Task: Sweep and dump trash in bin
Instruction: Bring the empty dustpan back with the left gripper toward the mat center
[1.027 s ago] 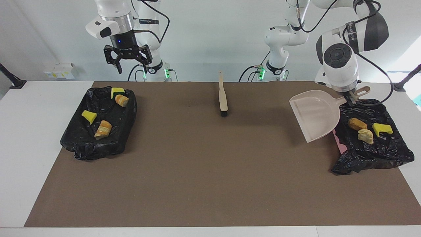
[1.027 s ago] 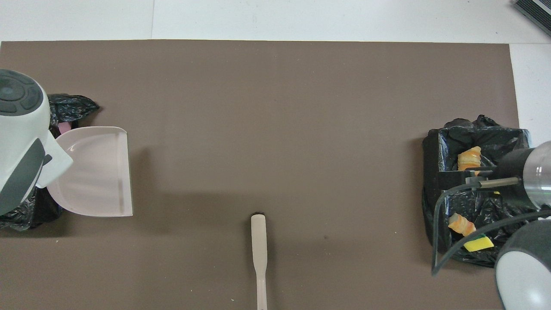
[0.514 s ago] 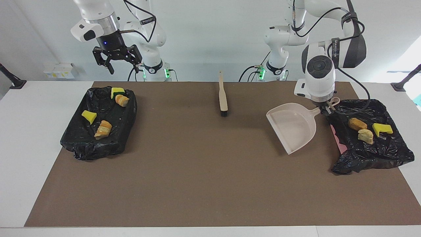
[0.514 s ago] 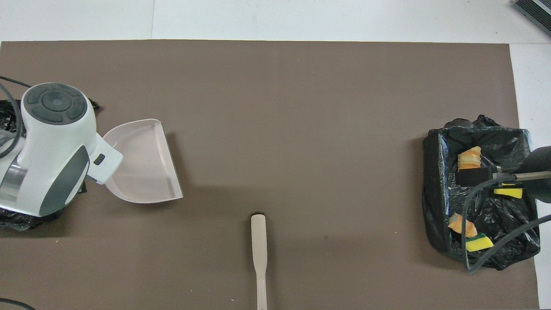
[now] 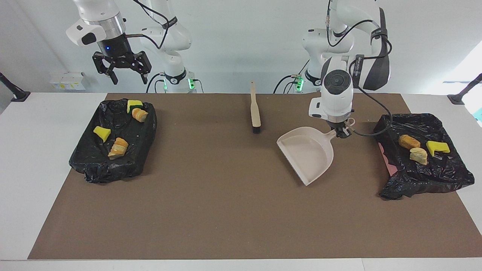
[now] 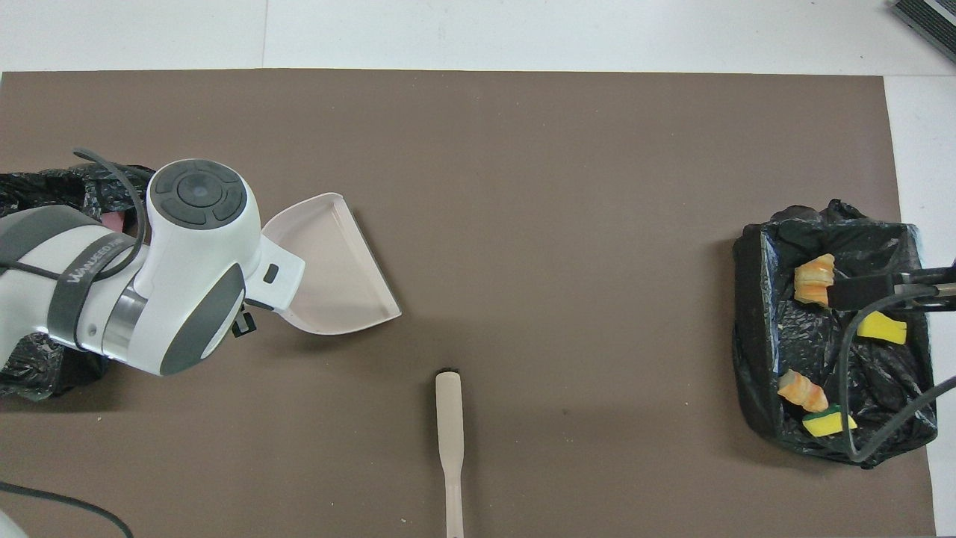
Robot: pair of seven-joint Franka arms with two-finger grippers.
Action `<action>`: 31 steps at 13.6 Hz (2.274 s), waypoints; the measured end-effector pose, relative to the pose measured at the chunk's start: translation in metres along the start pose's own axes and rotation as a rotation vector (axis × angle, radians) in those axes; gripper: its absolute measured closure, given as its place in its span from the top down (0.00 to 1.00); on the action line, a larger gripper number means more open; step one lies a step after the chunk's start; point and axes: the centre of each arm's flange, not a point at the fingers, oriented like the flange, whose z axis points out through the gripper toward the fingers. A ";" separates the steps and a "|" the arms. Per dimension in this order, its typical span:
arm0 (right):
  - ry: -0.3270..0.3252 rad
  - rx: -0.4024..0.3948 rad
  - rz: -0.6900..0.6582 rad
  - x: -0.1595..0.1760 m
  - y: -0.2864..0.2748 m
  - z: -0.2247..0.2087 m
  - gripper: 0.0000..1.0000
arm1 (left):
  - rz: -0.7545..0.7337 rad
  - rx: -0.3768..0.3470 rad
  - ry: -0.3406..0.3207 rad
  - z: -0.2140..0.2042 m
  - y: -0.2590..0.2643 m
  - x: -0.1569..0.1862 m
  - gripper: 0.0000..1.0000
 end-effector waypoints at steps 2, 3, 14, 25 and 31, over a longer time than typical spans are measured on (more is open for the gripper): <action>-0.014 0.002 0.032 0.001 0.001 -0.011 1.00 | -0.114 -0.018 0.047 -0.001 0.009 0.016 0.31; -0.019 0.005 0.056 0.003 0.005 -0.016 1.00 | -0.163 -0.034 0.074 -0.002 0.013 0.024 0.31; -0.015 0.002 0.087 0.028 0.010 -0.024 1.00 | -0.673 -0.186 0.212 -0.023 0.094 0.121 0.31; -0.028 0.031 0.125 0.027 0.034 -0.021 1.00 | -0.943 -0.297 0.231 -0.001 0.126 0.174 0.61; -0.114 0.055 0.104 0.017 0.022 -0.018 1.00 | -1.102 -0.315 0.300 -0.019 0.034 0.117 1.00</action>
